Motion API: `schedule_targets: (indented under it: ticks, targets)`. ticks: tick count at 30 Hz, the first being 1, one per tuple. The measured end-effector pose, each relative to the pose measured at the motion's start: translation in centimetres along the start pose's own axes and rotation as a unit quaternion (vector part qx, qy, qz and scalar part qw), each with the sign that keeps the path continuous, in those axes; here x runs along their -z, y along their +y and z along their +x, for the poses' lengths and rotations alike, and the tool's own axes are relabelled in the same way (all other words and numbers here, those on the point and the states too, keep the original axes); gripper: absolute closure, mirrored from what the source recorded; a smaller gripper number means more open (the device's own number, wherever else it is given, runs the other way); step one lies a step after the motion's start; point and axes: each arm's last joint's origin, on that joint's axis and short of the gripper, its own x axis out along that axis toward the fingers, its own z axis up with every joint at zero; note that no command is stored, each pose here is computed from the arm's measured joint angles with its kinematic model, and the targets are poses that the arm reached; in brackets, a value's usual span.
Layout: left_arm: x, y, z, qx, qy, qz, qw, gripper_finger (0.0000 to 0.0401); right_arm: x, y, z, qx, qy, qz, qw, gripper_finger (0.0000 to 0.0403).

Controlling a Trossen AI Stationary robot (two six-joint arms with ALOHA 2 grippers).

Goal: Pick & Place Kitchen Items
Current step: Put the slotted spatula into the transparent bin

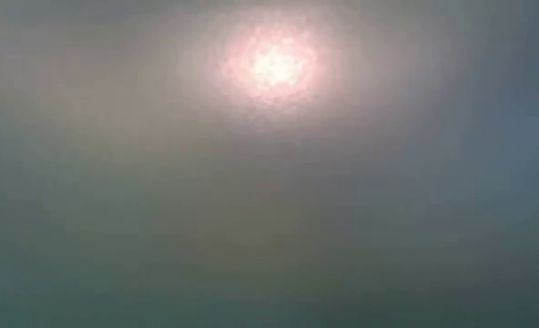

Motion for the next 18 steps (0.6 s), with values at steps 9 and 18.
schedule_targets:
  ticks: [9, 18]
  targets:
    - [0.8, 0.0, 2.8, 0.009, -0.016, 0.005, 1.0, 0.0165, 0.3, 0.3, 0.0, 0.011, 0.004, -0.006, 1.0, 0.0326]
    - [0.7, 0.0, 3.1, 0.013, -0.017, 0.014, 1.0, 0.0209, 0.3, 0.3, -0.1, 0.022, 0.01, -0.025, 0.999, 0.0326]
